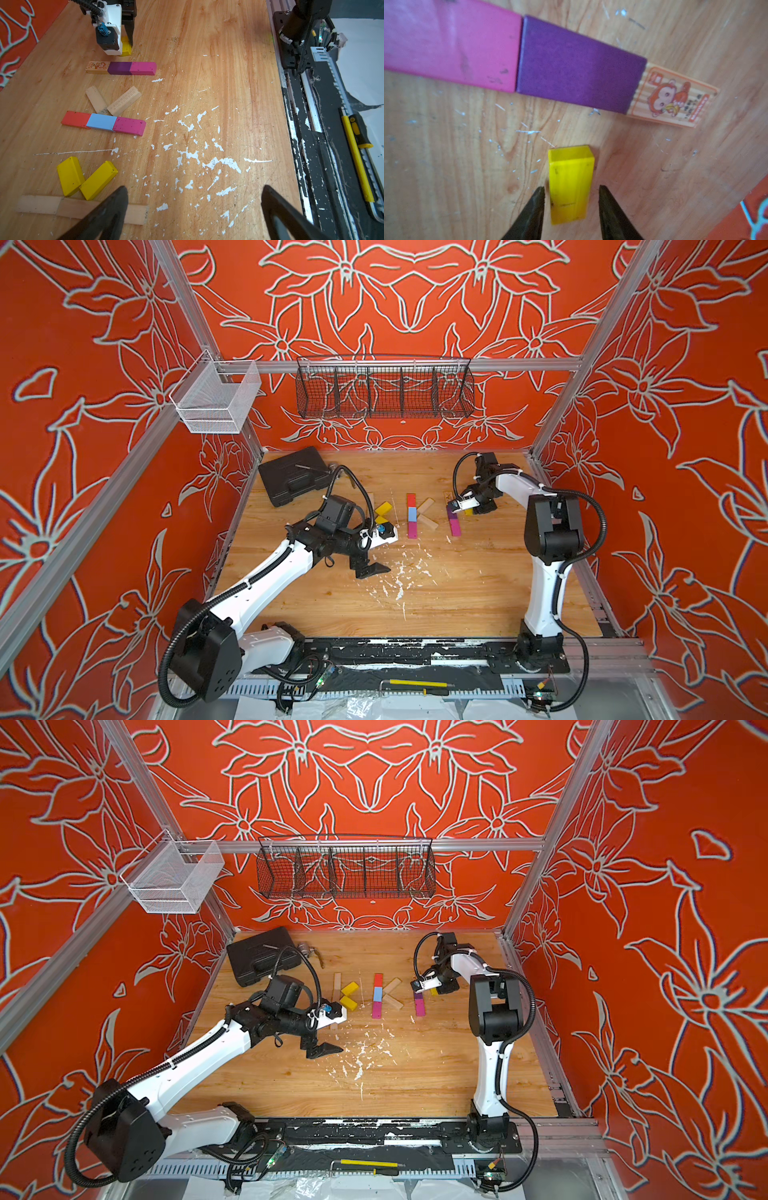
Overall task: Assemble the letter k with building blocks
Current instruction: Assemble the building block at the center of the board.
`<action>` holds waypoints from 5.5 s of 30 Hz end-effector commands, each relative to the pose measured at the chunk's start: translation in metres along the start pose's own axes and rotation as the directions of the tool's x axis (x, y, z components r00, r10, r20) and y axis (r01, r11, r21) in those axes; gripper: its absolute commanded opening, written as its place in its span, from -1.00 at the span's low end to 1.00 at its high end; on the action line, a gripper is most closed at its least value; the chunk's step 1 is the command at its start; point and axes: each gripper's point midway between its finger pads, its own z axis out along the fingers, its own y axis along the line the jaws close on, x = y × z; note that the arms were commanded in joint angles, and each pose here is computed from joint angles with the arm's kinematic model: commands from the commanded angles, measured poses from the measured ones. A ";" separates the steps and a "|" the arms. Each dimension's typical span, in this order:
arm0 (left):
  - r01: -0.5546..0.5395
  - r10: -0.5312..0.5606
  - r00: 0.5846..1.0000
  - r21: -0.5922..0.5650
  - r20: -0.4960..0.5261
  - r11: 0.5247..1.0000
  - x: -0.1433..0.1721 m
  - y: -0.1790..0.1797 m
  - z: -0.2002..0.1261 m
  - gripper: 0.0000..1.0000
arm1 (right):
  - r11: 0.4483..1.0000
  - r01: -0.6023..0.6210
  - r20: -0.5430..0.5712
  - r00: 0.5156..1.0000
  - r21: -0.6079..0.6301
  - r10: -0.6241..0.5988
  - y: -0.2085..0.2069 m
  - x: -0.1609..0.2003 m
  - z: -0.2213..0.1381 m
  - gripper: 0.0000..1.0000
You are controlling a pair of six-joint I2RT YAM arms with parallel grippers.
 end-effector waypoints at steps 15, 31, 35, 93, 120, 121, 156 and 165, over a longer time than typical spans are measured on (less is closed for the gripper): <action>0.428 -0.390 0.880 -0.098 0.273 0.898 -0.068 0.054 -0.021 0.95 | -0.250 -0.967 0.333 -0.219 0.051 0.917 -0.013 -0.007 -0.160 0.06; 0.531 -0.505 0.847 -0.231 0.167 0.815 -0.041 0.074 -0.019 0.95 | -0.903 -0.402 0.126 -0.898 0.151 0.421 0.044 0.001 -0.105 0.02; 0.528 -0.501 0.849 -0.234 0.167 0.817 -0.041 0.073 -0.022 0.95 | -0.899 -0.377 0.096 -0.909 0.221 0.405 0.044 0.003 -0.084 0.01; 0.525 -0.490 0.848 -0.195 0.202 0.829 -0.044 0.067 -0.023 0.95 | -0.972 -0.199 -0.039 -0.980 0.129 0.195 -0.007 -0.010 0.013 -0.39; 0.535 -0.499 0.842 -0.194 0.206 0.822 -0.044 0.069 -0.024 0.95 | -0.963 -0.248 -0.074 -0.968 0.106 0.241 -0.018 -0.022 0.023 -0.33; 0.537 -0.501 0.840 -0.195 0.206 0.821 -0.043 0.069 -0.024 0.95 | -0.962 -0.250 -0.075 -0.967 0.107 0.242 -0.017 -0.022 0.023 -0.32; 0.558 -0.519 0.829 -0.251 0.208 0.791 -0.030 0.083 -0.027 0.95 | -0.947 -0.322 -0.035 -0.946 0.020 0.321 -0.027 -0.020 -0.026 0.96; 0.567 -0.510 0.823 -0.337 0.249 0.752 -0.019 0.103 -0.040 0.95 | -0.920 -0.372 0.047 -0.928 -0.124 0.369 -0.029 -0.015 -0.100 0.96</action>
